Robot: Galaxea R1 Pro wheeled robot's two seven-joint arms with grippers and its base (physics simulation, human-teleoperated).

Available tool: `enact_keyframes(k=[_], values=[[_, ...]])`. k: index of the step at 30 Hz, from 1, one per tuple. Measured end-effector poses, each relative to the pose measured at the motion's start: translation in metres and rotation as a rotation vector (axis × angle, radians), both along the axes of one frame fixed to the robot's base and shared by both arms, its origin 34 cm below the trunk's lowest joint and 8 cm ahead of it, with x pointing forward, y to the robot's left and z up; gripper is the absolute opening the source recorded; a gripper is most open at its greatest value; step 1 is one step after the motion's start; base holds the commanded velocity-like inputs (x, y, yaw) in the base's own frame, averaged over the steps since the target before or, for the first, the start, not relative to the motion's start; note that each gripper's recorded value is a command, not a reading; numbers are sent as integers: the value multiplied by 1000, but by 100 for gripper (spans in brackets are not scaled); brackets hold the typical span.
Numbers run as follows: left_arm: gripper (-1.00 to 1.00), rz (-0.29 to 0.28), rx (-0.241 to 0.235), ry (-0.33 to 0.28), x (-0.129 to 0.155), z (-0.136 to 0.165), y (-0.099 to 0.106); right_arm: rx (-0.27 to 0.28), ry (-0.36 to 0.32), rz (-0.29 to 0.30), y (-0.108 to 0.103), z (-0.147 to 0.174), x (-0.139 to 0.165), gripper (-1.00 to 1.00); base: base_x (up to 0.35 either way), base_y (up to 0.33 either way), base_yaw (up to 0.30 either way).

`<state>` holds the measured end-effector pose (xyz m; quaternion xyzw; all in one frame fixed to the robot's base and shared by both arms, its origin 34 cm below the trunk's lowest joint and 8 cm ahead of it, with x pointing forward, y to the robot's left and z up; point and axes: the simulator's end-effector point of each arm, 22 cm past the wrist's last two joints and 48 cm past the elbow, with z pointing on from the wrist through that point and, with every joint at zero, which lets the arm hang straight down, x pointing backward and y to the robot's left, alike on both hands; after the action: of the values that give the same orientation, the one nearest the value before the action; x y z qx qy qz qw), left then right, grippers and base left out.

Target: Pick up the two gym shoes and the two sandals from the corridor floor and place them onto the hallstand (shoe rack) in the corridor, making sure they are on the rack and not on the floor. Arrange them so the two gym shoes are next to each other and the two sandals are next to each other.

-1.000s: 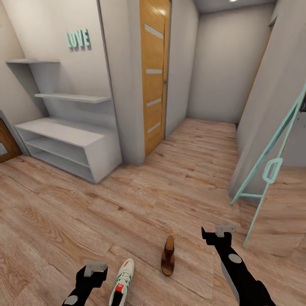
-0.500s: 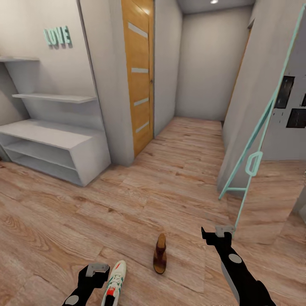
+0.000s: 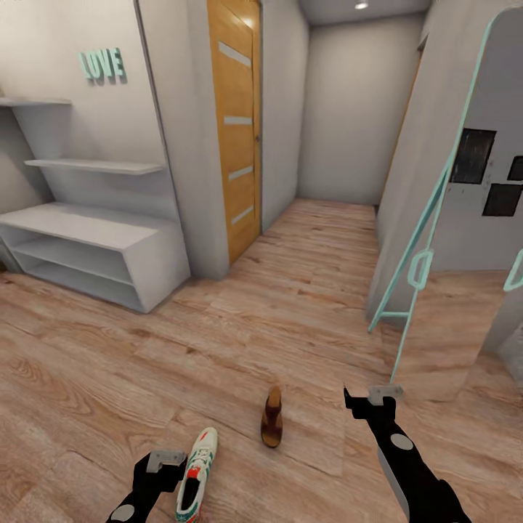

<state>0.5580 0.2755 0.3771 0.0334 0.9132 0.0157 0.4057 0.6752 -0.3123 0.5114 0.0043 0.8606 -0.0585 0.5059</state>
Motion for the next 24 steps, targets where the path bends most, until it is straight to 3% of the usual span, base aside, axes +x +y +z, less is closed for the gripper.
enact_keyframes(k=[8,24], values=[[100,1,0,-1,0,0,0,0,-1,0,0,0,0,100,-104,0,0],[100,-1,-1,0,0,0,-1,0,0,-1,0,0,0,100,-7,0,-3]])
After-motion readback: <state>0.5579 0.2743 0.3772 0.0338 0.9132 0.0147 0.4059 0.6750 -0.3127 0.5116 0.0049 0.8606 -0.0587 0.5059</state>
